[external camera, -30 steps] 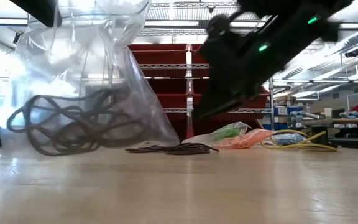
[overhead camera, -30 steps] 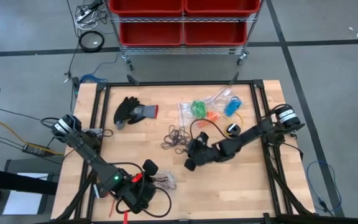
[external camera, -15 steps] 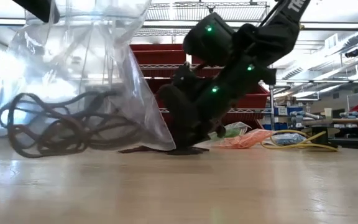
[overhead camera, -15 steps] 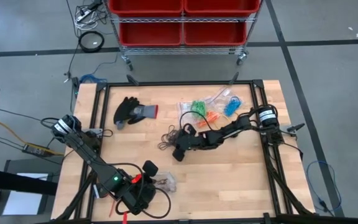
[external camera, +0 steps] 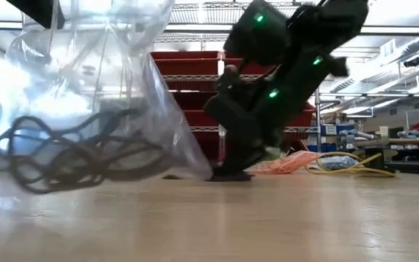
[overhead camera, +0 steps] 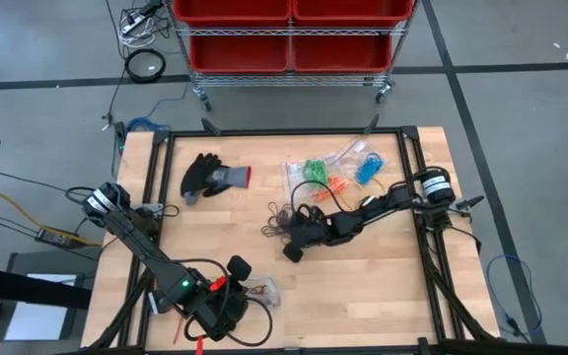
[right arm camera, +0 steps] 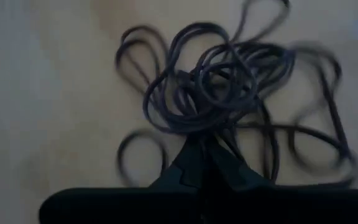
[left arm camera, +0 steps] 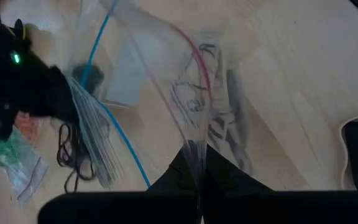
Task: Sort rubber bands
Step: Put the black rubber band into the transparent zip bag
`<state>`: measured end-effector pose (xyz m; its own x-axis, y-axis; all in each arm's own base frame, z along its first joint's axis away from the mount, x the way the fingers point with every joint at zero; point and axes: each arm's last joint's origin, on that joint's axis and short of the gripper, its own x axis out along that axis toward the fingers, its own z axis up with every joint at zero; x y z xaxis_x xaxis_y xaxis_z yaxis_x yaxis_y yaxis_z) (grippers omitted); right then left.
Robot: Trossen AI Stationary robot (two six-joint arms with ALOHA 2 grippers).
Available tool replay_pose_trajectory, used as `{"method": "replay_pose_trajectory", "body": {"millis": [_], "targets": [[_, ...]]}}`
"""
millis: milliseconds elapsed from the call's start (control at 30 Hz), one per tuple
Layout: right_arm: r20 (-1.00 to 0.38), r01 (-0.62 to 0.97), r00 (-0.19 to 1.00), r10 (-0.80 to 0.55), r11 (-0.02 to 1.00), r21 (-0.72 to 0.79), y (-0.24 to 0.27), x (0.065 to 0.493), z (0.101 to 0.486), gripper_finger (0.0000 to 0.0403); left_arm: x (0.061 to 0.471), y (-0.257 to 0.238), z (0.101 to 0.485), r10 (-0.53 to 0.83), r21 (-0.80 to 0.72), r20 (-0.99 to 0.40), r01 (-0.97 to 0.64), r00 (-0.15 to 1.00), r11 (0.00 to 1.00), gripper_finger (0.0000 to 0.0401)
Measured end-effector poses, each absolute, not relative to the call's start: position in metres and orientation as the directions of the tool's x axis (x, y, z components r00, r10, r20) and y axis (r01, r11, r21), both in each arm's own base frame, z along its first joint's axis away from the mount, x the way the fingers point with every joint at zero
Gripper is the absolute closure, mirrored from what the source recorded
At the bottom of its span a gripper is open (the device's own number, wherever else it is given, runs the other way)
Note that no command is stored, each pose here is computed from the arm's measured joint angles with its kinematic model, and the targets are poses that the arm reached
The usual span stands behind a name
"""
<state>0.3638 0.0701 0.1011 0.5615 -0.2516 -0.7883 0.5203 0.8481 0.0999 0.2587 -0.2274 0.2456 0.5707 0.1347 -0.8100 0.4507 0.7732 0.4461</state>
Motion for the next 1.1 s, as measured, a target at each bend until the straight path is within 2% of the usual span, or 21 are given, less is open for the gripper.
{"method": "replay_pose_trajectory", "body": {"millis": [233, 600, 900, 1100], "targets": [[-0.879, 0.511, 0.442, -0.180, 0.856, 0.081, 0.114, 0.329, 0.115, 0.0402, 0.259, -0.228, 0.246, 0.127, 0.438, -0.811, 0.450, 0.571, 0.778, 0.0399], [-0.916, 0.452, 0.398, -0.048, 0.879, 0.150, 0.176, 0.285, 0.133, 0.0403, 0.260, -0.229, 0.246, 0.116, 0.432, -0.805, 0.442, 0.581, 0.786, 0.0399], [-0.887, 0.466, 0.458, -0.064, 0.867, 0.179, 0.182, 0.278, 0.148, 0.0400, 0.260, -0.229, 0.247, 0.114, 0.423, -0.804, 0.426, 0.584, 0.800, 0.0399], [-0.872, 0.474, 0.481, -0.090, 0.863, 0.173, 0.181, 0.279, 0.150, 0.0366, 0.260, -0.228, 0.246, 0.118, 0.424, -0.806, 0.427, 0.580, 0.799, 0.0399]]}}
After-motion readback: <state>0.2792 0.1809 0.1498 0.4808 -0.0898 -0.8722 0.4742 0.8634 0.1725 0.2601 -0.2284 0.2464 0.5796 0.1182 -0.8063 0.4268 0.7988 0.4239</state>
